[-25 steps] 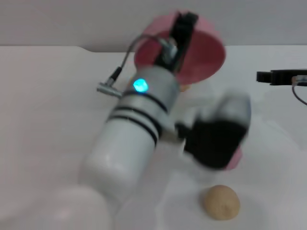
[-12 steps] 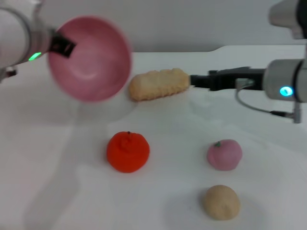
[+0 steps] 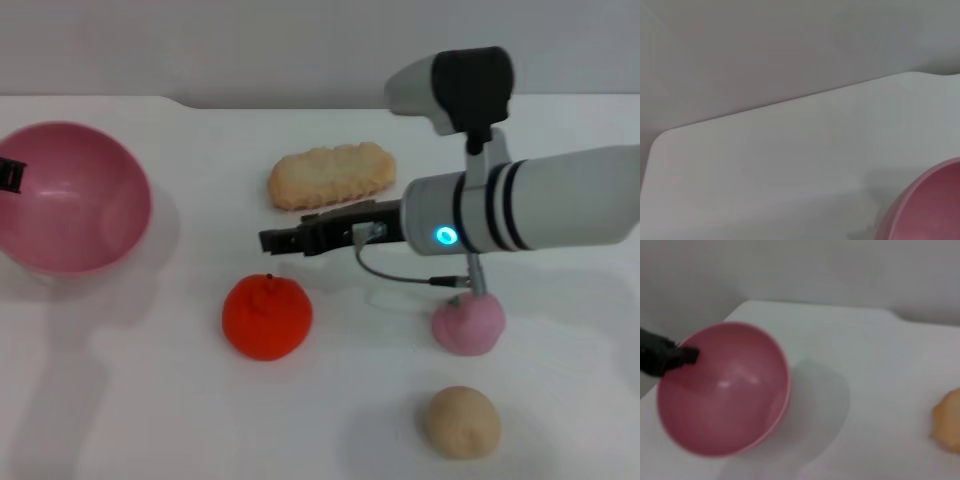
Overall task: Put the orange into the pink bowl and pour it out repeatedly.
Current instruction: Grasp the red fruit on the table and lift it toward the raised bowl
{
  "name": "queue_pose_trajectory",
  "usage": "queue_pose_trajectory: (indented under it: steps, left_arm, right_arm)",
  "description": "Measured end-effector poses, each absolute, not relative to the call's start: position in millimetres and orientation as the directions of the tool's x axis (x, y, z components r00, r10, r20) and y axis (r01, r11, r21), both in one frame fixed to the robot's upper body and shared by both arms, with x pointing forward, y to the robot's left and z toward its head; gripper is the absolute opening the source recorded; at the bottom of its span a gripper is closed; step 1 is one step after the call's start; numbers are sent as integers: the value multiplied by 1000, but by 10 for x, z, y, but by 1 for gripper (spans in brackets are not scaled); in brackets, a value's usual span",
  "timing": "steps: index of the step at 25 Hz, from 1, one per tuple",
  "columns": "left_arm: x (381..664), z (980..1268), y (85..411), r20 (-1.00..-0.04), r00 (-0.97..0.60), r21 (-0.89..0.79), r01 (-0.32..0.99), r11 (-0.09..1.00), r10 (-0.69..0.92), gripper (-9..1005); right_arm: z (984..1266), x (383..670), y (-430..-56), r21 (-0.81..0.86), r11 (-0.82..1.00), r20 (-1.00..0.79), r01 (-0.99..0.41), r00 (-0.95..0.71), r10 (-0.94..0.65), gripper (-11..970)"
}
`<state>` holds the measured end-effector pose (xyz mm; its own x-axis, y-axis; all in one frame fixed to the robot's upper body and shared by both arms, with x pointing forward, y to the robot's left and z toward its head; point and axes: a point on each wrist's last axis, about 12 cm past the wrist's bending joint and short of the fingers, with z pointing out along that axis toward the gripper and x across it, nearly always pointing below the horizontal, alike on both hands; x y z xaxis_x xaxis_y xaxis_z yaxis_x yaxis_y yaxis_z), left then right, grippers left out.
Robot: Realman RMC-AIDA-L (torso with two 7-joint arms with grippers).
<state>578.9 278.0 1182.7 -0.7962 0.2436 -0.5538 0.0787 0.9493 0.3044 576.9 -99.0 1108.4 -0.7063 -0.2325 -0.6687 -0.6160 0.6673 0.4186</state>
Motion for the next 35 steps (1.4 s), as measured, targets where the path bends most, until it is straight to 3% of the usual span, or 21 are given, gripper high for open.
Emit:
queue_pose_trajectory:
  steps: [10,25,30,35]
  left_arm:
    - [5844,11895,2766,-573,-777,313,86,946,260,58]
    - [5874,11946,2703,-582,-763,317,106,942,282,61]
    - [5877,11948,2687,-583,-760,315,113,942,286,61]
    - [5881,11944,2681,-583,-757,316,122,941,294,62]
  right_arm:
    - [10824,5721,-888,467,675,-588,-571,-771,-246,609]
    - [10736,5744,-891,446,692,-566,-567,-778,-272,537]
    - [10739,5747,-892,433,686,-577,-585,-764,-287,332]
    - [10796,5716,-886,432,671,-603,-602,-746,-282,191]
